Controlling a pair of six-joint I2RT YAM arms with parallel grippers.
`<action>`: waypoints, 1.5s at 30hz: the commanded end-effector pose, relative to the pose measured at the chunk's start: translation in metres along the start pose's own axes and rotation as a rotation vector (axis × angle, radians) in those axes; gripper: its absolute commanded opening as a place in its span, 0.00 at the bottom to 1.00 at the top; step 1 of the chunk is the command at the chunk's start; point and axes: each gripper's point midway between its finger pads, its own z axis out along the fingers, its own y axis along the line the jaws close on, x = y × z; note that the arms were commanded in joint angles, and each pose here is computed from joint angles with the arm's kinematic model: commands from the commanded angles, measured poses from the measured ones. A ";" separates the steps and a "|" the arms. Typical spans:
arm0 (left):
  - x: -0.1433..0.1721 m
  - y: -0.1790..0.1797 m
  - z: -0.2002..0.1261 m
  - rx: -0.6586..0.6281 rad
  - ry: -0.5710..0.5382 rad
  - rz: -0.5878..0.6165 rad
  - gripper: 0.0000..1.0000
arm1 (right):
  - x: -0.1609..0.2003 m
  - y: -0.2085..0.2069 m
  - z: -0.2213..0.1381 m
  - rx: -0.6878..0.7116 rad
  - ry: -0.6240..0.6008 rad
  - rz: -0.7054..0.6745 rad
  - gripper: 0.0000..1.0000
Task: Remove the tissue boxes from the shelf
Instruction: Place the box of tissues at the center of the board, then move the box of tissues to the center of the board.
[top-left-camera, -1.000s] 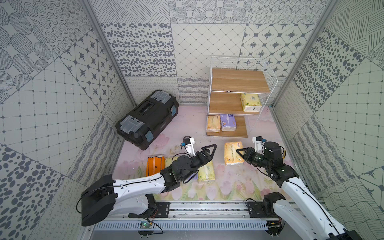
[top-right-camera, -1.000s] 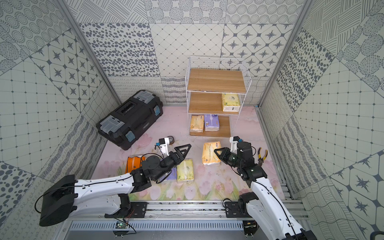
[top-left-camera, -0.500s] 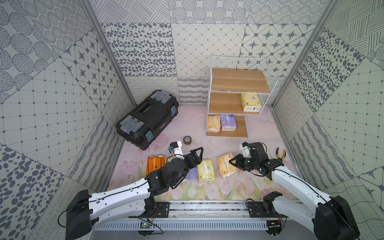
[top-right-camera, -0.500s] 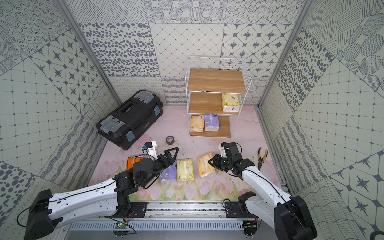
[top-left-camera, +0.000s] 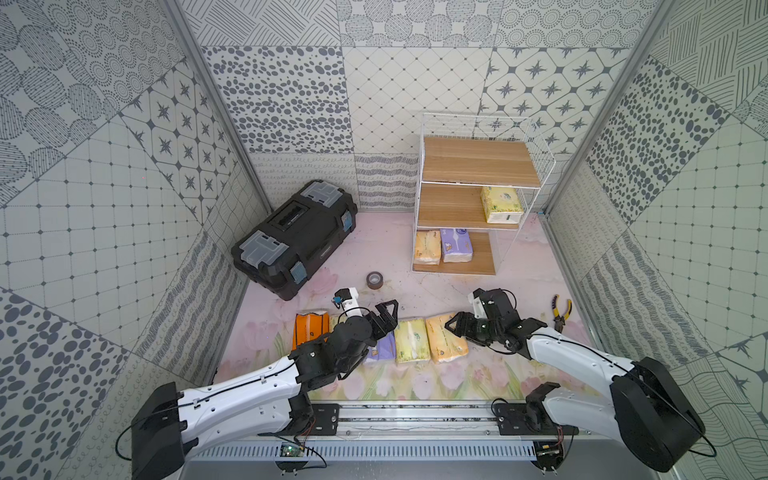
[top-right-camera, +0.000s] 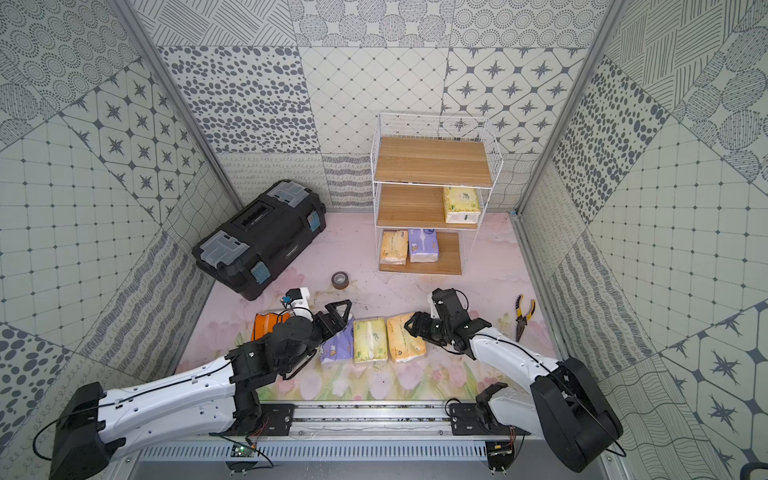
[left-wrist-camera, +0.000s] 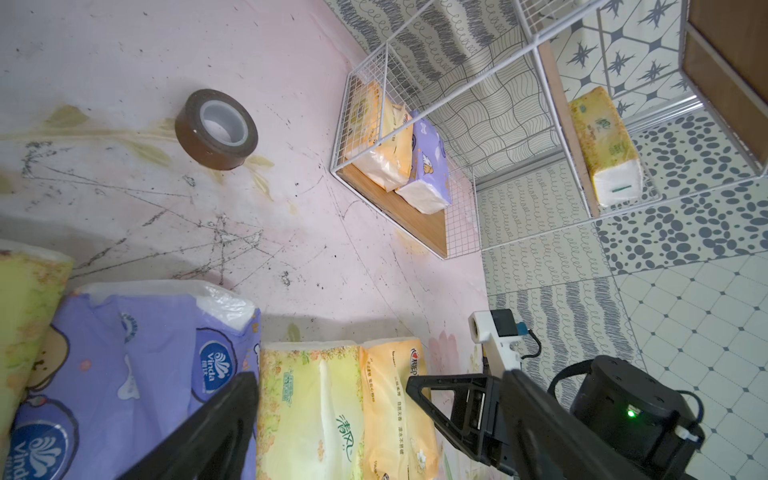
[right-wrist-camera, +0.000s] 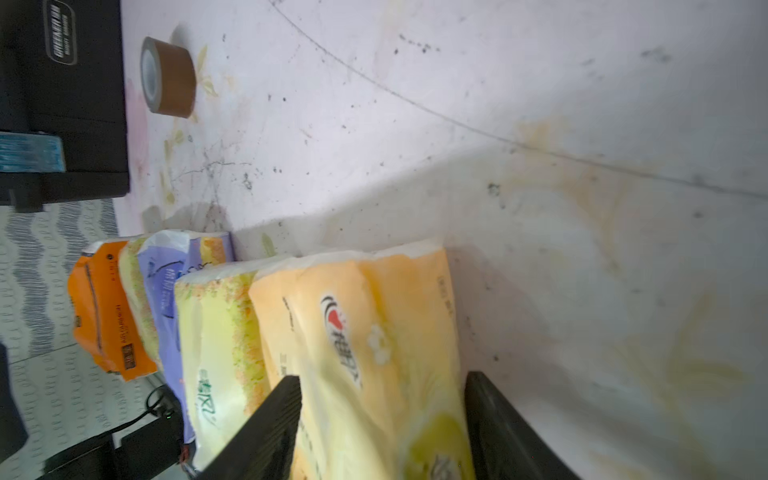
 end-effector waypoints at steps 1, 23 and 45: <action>0.004 0.005 0.002 -0.020 0.023 -0.006 0.95 | -0.015 -0.027 -0.019 0.155 -0.119 0.002 0.70; 0.022 0.003 0.020 -0.021 0.097 -0.030 0.95 | 0.035 0.049 0.025 -0.134 0.114 -0.170 0.39; 0.010 -0.091 0.037 0.253 0.095 0.039 0.92 | -0.065 0.034 -0.115 -0.009 -0.617 -0.009 0.59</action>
